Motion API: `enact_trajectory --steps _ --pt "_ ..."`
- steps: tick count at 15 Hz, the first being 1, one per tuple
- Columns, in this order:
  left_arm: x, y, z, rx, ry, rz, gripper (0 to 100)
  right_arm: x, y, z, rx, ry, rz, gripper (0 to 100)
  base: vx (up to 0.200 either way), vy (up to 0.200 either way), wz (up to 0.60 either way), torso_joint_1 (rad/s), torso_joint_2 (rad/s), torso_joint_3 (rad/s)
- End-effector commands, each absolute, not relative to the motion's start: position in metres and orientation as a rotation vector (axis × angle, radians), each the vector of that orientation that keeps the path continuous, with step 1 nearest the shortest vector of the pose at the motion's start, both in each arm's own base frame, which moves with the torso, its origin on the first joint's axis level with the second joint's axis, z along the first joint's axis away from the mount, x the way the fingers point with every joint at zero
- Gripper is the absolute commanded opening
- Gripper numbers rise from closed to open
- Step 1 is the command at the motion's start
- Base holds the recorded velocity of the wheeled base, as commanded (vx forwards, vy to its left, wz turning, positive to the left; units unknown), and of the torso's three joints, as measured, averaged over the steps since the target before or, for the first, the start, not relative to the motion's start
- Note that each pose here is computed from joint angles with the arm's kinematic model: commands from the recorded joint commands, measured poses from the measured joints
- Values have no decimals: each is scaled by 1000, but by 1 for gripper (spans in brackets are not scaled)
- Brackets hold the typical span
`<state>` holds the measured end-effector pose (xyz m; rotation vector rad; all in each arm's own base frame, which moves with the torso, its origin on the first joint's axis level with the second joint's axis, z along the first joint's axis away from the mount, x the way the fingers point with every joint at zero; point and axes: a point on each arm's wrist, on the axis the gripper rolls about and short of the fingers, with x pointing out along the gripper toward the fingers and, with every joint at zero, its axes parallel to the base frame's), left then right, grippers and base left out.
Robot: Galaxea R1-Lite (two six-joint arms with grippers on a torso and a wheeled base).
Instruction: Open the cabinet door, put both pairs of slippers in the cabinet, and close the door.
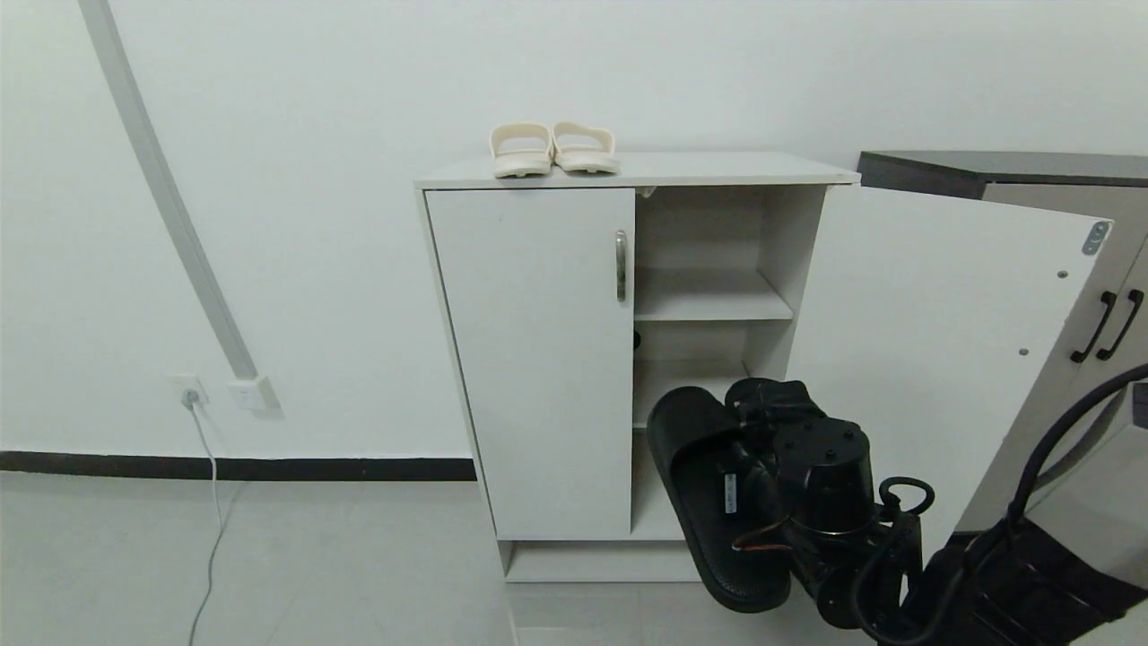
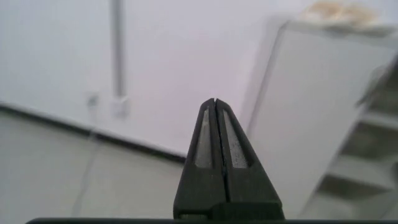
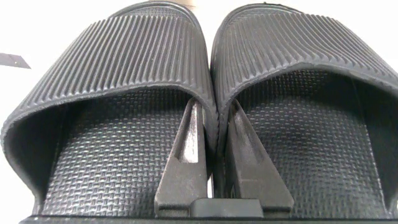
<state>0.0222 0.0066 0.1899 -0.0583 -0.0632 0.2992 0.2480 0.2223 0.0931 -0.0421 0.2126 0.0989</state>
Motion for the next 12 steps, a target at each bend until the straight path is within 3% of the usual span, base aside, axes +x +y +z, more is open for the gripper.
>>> enact_trajectory --steps 1,4,5,8,9,12 --pt "-23 7 123 -35 -70 373 0 247 223 95 -40 209 103 0 0 0 0 0 0 0" --pt "-25 4 80 33 -6 196 0 242 226 93 -45 213 118 0 0 0 0 0 0 0" --pt "-24 4 82 29 -51 162 0 241 227 93 -48 215 123 0 0 0 0 0 0 0" --pt "-23 0 78 35 -21 3 0 241 226 92 -49 216 124 0 0 0 0 0 0 0" --pt "-23 0 75 34 20 -2 0 241 227 93 -46 215 129 0 0 0 0 0 0 0" --pt "-23 -1 76 29 0 -32 0 242 228 94 -35 210 130 0 0 0 0 0 0 0"
